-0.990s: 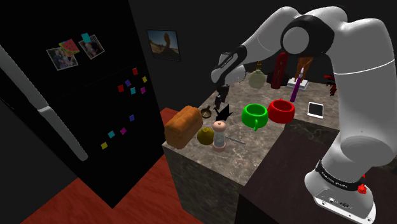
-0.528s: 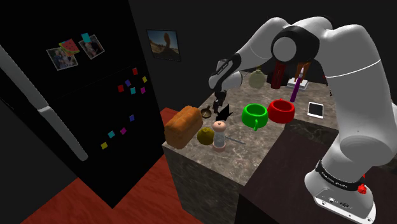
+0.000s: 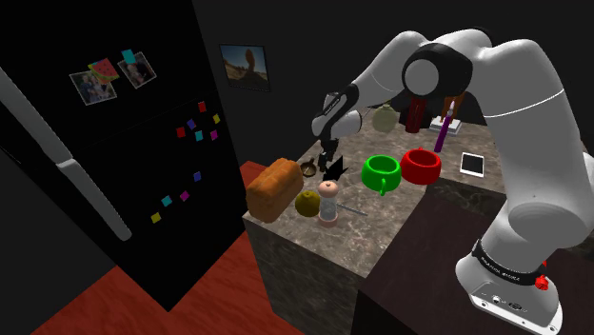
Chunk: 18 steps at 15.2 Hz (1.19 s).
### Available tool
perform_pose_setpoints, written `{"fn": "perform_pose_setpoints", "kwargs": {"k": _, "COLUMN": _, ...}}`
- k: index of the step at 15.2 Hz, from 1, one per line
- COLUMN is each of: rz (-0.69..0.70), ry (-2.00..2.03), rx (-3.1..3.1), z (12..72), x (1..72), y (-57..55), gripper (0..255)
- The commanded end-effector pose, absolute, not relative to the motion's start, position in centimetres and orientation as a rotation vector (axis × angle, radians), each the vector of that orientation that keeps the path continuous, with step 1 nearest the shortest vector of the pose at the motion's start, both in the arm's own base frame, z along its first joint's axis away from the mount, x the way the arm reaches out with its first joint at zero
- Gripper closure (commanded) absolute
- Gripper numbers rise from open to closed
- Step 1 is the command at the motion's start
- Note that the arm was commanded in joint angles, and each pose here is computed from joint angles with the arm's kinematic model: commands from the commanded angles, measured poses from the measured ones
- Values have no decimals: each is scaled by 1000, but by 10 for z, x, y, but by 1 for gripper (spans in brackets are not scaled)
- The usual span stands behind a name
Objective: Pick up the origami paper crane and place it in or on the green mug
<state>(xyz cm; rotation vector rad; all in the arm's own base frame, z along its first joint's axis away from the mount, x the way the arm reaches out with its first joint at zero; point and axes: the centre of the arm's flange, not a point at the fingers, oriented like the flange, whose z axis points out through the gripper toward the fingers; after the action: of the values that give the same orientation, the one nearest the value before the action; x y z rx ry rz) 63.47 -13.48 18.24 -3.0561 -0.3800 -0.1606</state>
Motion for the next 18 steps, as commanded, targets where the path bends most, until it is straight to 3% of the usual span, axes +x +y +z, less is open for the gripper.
{"fn": "perform_pose_setpoints", "kwargs": {"k": 1, "rz": -161, "ry": -380, "rx": -3056, "z": 182, "x": 635, "y": -135, "gripper": 0}}
{"fn": "perform_pose_setpoints", "kwargs": {"k": 2, "rz": -161, "ry": -380, "rx": -3056, "z": 182, "x": 635, "y": -135, "gripper": 255}}
{"fn": "perform_pose_setpoints", "kwargs": {"k": 11, "rz": -161, "ry": -380, "rx": -3056, "z": 182, "x": 635, "y": -135, "gripper": 255}}
{"fn": "perform_pose_setpoints", "kwargs": {"k": 18, "rz": -161, "ry": -380, "rx": -3056, "z": 219, "x": 635, "y": -135, "gripper": 255}}
